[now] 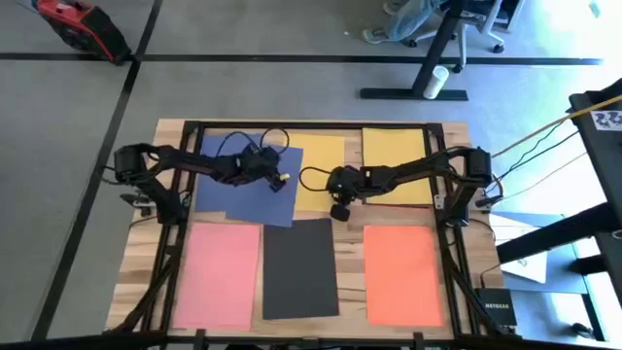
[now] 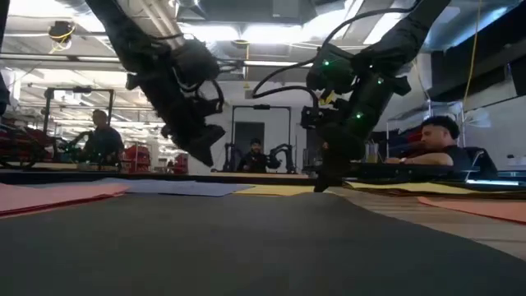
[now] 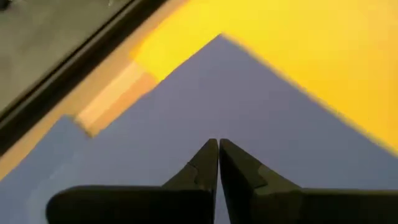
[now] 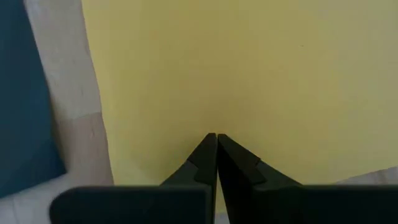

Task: Organize paper
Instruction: Stack the blue paper on top of the other blue paper

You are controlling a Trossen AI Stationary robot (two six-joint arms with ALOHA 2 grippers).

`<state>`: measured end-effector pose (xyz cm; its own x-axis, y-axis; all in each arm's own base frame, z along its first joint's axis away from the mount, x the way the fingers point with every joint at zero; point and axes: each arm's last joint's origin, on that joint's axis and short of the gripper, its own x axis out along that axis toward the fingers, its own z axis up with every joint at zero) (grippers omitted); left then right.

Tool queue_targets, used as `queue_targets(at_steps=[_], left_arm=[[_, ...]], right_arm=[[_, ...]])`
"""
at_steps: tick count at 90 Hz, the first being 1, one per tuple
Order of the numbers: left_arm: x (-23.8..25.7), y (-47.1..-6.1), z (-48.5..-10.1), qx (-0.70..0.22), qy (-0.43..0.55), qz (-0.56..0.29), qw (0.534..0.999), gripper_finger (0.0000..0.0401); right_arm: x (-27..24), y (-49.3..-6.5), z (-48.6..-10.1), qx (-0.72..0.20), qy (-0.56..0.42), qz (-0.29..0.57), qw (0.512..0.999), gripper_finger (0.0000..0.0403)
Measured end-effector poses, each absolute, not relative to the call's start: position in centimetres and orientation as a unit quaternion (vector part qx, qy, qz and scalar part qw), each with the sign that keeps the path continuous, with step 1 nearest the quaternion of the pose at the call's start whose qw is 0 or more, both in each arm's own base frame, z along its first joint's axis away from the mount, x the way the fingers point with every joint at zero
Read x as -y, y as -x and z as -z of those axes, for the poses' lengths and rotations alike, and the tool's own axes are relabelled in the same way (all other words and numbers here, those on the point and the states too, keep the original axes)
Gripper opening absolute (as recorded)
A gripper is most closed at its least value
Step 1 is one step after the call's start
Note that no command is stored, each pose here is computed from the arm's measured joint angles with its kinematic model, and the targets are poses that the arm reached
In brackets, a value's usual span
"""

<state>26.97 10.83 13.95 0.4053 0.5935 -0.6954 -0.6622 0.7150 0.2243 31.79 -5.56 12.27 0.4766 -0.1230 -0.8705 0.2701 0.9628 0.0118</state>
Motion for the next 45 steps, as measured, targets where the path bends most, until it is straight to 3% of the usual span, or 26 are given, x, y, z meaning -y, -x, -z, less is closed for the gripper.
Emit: queue_targets(at_steps=[22, 45], left_arm=[[-11.0, -27.2, -11.5, -0.434, 0.046, -0.367, 0.821, 0.0], [-11.6, -26.5, -11.6, -0.448, 0.029, -0.395, 0.801, 0.0]], right_arm=[[5.6, -31.8, -12.3, -0.499, -0.074, 0.115, 0.856, 0.0], [5.6, -31.8, -12.3, -0.5, -0.074, 0.115, 0.855, 0.0]])
